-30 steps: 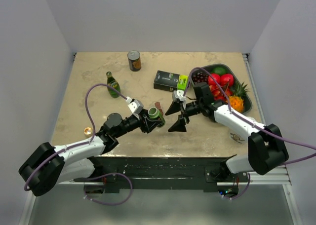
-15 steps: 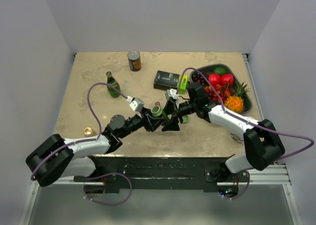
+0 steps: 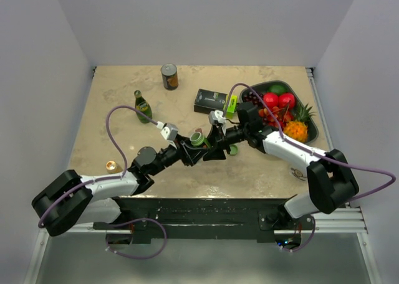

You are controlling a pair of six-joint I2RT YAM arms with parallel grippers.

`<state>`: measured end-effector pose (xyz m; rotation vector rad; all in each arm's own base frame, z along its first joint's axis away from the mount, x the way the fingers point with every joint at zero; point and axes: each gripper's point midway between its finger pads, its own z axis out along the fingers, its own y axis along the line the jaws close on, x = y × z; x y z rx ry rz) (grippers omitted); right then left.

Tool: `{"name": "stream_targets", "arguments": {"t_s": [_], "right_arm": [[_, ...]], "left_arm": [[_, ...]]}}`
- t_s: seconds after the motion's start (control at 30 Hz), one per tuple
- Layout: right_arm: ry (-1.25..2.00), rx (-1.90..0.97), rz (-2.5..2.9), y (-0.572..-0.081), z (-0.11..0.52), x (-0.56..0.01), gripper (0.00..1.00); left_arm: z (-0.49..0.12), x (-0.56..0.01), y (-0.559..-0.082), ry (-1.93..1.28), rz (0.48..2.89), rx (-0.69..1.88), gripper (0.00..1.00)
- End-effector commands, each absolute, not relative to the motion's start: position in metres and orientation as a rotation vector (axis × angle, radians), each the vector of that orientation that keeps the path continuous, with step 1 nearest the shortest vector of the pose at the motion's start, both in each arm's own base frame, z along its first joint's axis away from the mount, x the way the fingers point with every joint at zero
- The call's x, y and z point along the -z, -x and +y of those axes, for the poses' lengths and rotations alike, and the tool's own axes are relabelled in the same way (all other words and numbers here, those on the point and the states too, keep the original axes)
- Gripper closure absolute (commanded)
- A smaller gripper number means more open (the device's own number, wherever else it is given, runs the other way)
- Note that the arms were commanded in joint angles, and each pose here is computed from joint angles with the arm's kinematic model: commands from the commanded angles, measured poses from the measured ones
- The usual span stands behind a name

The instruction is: Sort the pills into containers

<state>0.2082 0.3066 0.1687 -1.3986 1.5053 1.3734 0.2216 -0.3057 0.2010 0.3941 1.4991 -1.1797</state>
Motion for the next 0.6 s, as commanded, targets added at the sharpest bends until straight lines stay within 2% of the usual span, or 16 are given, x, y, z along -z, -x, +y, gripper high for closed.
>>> {"name": "stream_targets", "arguments": {"t_s": [0.0, 0.07, 0.1, 0.2, 0.4, 0.57], "right_arm": [[1.415, -1.366, 1.494, -0.210, 0.311, -0.176, 0.95], [1.424, -1.356, 1.487, -0.211, 0.311, -0.176, 0.96], [1.427, -1.353, 1.494, -0.210, 0.311, -0.175, 0.97], [1.438, -1.334, 1.495, -0.211, 0.309, -0.173, 0.98], [1.447, -1.328, 1.487, -0.210, 0.308, -0.174, 0.98], [1.454, -1.323, 1.487, -0.209, 0.307, -0.172, 0.99]], "left_arm": [[-0.299, -0.244, -0.222, -0.365, 1.334, 1.182, 0.59], [-0.298, -0.246, -0.220, -0.372, 1.330, 1.187, 0.47], [-0.297, -0.246, -0.219, -0.374, 1.330, 1.188, 0.38], [-0.296, -0.251, -0.217, -0.376, 1.325, 1.192, 0.26], [-0.295, -0.260, -0.216, -0.371, 1.319, 1.219, 0.11], [-0.295, -0.268, -0.214, -0.363, 1.294, 1.250, 0.07]]}}
